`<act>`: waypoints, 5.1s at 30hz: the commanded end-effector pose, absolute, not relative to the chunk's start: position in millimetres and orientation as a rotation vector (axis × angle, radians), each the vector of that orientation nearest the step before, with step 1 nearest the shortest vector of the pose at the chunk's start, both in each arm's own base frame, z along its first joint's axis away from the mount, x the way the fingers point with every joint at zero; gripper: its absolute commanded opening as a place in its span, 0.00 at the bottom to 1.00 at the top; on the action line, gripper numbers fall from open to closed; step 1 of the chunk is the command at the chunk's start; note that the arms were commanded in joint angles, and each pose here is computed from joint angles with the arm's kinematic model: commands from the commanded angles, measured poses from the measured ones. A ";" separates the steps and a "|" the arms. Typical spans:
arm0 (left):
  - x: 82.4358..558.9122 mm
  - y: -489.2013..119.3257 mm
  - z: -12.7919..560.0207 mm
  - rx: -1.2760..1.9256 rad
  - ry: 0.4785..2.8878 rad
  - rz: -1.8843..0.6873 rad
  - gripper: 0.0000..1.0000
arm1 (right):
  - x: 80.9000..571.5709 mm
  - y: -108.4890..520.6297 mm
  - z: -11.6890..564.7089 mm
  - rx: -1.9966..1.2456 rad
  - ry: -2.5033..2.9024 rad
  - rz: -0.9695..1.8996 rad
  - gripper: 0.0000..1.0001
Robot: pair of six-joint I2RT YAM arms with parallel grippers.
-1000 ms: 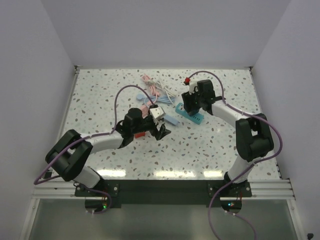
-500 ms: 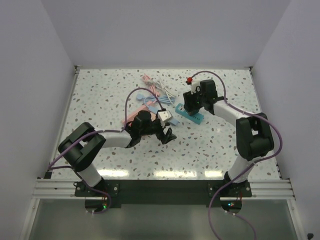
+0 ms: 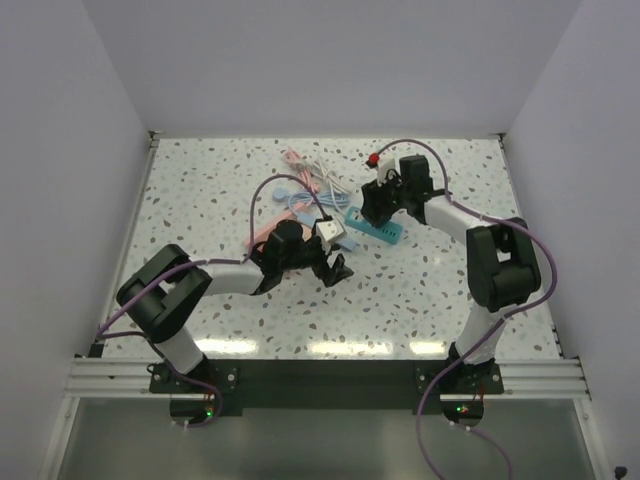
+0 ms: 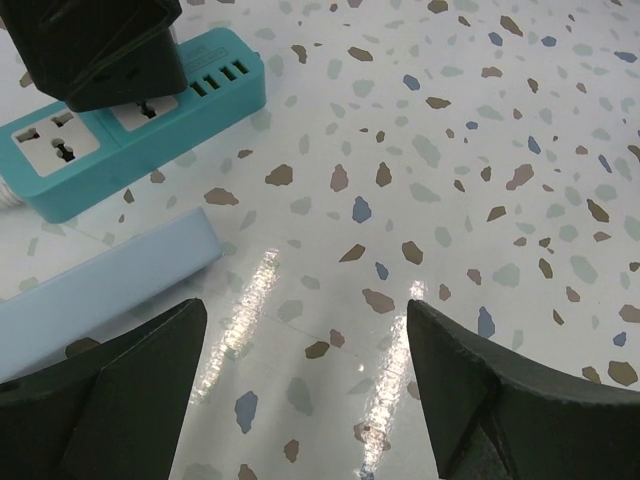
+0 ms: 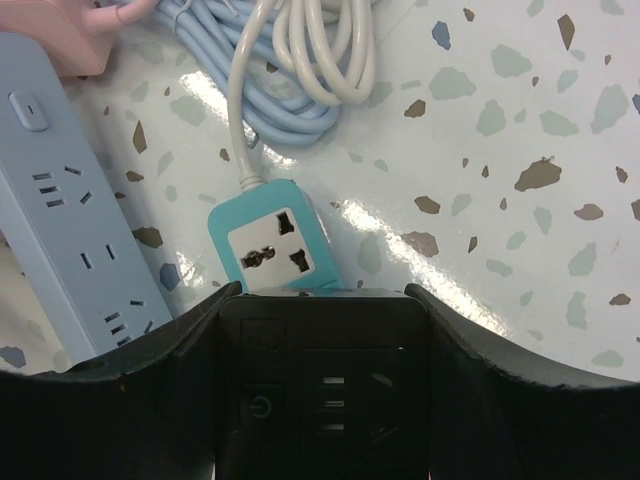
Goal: Insert the plug
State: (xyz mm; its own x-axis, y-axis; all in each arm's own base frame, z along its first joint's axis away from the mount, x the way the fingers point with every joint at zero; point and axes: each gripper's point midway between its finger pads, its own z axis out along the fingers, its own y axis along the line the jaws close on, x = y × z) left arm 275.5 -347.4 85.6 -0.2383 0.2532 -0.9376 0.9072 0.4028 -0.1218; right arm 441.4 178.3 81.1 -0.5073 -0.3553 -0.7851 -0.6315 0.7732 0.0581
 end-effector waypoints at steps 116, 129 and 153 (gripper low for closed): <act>284.9 -261.0 138.5 0.619 1.730 -0.688 0.89 | 395.3 274.7 112.5 -0.697 1.964 0.502 0.00; 283.8 -260.7 137.4 0.622 1.731 -0.690 0.89 | 396.3 264.5 109.2 -0.672 2.001 0.439 0.00; 285.2 -259.2 140.0 0.616 1.724 -0.683 0.89 | 391.9 258.5 75.5 -0.625 2.125 0.414 0.00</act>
State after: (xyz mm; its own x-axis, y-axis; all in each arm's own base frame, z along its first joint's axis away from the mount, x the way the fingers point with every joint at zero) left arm 282.6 -260.8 126.8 -0.2838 0.0734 -0.9561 0.6974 0.7001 -0.1533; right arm 388.5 257.9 81.7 -0.4741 -0.2898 -0.8314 -0.5941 0.8022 0.0591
